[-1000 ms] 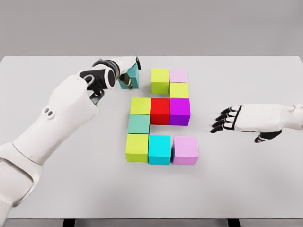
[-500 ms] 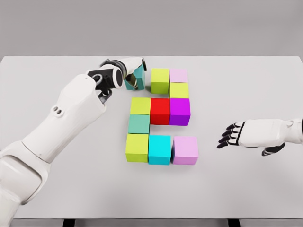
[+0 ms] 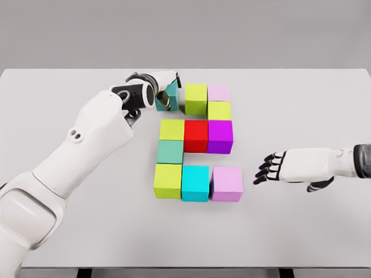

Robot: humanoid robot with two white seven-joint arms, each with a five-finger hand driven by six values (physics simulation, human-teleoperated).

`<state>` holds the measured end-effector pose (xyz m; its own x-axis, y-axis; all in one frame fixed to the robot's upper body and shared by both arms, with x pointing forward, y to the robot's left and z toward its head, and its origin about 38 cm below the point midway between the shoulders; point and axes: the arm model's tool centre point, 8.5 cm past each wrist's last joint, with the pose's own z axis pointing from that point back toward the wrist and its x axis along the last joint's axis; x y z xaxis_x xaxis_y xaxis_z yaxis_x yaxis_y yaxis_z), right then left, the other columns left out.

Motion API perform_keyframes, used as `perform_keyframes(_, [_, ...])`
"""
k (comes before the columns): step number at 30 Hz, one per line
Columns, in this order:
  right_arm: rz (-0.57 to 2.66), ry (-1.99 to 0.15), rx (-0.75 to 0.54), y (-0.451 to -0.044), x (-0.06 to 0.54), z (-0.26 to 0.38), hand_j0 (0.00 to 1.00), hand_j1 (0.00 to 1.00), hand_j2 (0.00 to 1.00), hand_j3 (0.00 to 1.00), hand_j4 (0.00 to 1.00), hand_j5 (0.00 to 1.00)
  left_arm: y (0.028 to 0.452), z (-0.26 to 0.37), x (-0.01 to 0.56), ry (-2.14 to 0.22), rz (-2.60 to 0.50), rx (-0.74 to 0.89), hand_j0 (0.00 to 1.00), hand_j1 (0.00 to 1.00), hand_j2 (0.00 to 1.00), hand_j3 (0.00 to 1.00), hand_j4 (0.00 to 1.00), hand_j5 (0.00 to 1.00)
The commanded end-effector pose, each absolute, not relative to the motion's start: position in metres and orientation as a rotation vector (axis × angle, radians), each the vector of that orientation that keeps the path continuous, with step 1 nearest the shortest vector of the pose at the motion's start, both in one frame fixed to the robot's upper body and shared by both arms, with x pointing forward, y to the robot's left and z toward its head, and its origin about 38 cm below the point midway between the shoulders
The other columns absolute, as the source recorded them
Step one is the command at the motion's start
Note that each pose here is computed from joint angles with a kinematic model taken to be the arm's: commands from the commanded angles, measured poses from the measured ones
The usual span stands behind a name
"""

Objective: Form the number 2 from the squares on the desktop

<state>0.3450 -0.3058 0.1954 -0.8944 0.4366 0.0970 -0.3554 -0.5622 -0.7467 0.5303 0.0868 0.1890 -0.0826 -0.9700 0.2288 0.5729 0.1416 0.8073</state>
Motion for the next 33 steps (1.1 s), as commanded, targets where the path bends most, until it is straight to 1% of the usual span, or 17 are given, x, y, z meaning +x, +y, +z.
perform_keyframes(1, [2.431, -1.144, -0.127, -0.302, 0.345, 0.194, 1.00, 1.00, 1.00, 1.00, 1.00, 1.00, 0.087, 0.188, 0.531, -0.942, -1.395, 0.556, 0.44, 0.44, 0.44, 0.44, 0.44, 0.44])
perform_keyframes(5, [2.432, -1.155, -0.125, -0.299, 0.346, 0.194, 1.00, 1.00, 1.00, 1.00, 1.00, 1.00, 0.082, 0.190, 0.533, -0.939, -1.396, 0.561, 0.45, 0.45, 0.45, 0.45, 0.45, 0.45])
perform_keyframes(8, [2.435, -1.163, -0.113, -0.295, 0.345, 0.192, 1.00, 1.00, 1.00, 1.00, 1.00, 1.00, 0.082, 0.190, 0.533, -0.938, -1.396, 0.562, 0.53, 0.53, 0.53, 0.53, 0.53, 0.53])
perform_keyframes(9, [2.436, -1.166, -0.114, -0.295, 0.346, 0.192, 1.00, 1.00, 1.00, 1.00, 1.00, 1.00, 0.082, 0.190, 0.533, -0.938, -1.396, 0.562, 0.58, 0.58, 0.58, 0.58, 0.58, 0.58])
perform_keyframes(12, [2.436, -1.172, -0.103, -0.291, 0.346, 0.190, 1.00, 1.00, 1.00, 1.00, 1.00, 1.00, 0.082, 0.191, 0.534, -0.939, -1.396, 0.563, 0.69, 0.69, 0.69, 0.69, 0.69, 0.69])
perform_keyframes(13, [2.439, -1.173, -0.092, -0.289, 0.345, 0.188, 1.00, 1.00, 1.00, 1.00, 1.00, 1.00, 0.082, 0.190, 0.533, -0.940, -1.397, 0.561, 0.69, 0.69, 0.69, 0.69, 0.69, 0.69])
perform_keyframes(16, [2.441, -1.181, -0.087, -0.286, 0.345, 0.187, 1.00, 1.00, 1.00, 1.00, 1.00, 1.00, 0.083, 0.191, 0.534, -0.940, -1.396, 0.565, 0.76, 0.76, 0.76, 0.76, 0.76, 0.76])
perform_keyframes(21, [2.446, -1.192, -0.089, -0.282, 0.346, 0.188, 1.00, 1.00, 1.00, 1.00, 1.00, 1.00, 0.083, 0.190, 0.534, -0.939, -1.396, 0.564, 0.85, 0.85, 0.85, 0.85, 0.85, 0.85])
perform_keyframes(24, [2.447, -1.193, -0.089, -0.282, 0.346, 0.187, 1.00, 1.00, 1.00, 1.00, 1.00, 1.00, 0.083, 0.190, 0.534, -0.939, -1.396, 0.564, 0.87, 0.87, 0.87, 0.87, 0.87, 0.87])
perform_keyframes(33, [2.455, -1.200, -0.078, -0.276, 0.346, 0.186, 1.00, 1.00, 1.00, 1.00, 1.00, 1.00, 0.082, 0.190, 0.533, -0.938, -1.397, 0.562, 0.88, 0.88, 0.88, 0.88, 0.88, 0.88])
